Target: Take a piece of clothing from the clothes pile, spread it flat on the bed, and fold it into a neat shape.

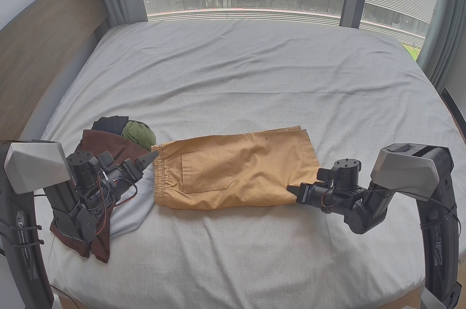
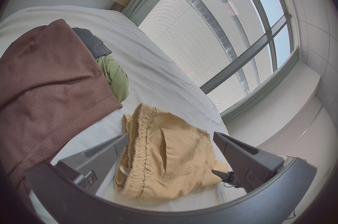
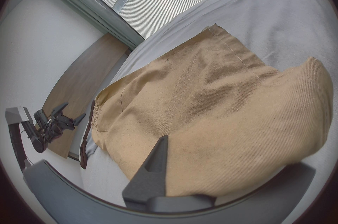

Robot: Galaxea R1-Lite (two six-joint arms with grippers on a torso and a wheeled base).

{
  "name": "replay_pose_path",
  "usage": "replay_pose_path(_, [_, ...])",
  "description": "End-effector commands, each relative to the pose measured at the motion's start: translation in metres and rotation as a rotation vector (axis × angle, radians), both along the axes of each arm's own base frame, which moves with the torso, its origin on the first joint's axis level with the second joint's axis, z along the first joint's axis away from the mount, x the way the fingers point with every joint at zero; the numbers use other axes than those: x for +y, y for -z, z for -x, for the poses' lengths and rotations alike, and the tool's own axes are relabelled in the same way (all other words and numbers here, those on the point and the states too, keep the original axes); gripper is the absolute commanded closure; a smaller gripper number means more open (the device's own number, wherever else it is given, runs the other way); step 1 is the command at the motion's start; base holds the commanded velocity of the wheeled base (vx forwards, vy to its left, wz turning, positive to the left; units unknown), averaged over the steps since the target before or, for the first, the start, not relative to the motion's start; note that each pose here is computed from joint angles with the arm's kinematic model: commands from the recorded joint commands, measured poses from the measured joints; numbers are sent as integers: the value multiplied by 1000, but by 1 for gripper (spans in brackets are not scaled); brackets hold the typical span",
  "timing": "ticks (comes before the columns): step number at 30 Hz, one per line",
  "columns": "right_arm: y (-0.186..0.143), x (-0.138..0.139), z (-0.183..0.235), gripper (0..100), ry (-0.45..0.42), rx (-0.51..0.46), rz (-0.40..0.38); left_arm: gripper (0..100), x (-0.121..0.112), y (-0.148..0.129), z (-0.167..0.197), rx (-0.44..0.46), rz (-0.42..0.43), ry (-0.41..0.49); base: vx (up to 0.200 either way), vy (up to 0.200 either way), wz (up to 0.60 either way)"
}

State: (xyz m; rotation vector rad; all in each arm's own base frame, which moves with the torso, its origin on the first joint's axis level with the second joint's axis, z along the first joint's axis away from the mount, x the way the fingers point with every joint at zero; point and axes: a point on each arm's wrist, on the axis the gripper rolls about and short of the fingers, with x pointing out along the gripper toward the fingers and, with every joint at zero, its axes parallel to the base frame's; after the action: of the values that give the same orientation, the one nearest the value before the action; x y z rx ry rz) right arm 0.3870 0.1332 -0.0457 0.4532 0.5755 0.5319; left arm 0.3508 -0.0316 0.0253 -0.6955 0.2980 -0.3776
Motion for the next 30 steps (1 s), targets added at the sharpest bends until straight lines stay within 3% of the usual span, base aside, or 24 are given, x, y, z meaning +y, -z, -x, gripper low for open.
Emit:
replay_pose_path(1, [-12, -13, 19, 100, 0, 11, 42, 0, 1, 0, -1, -1, 1, -1, 0, 0, 0])
replay_pose_path(13, [-3, -47, 75, 100, -7, 127, 165, 0, 5, -3, -2, -13, 2, -13, 0, 0, 0])
replay_pose_path(30, [10, -54, 93, 100, -7, 134, 179, 0, 5, -2, -1, -8, 4, -3, 0, 0, 0])
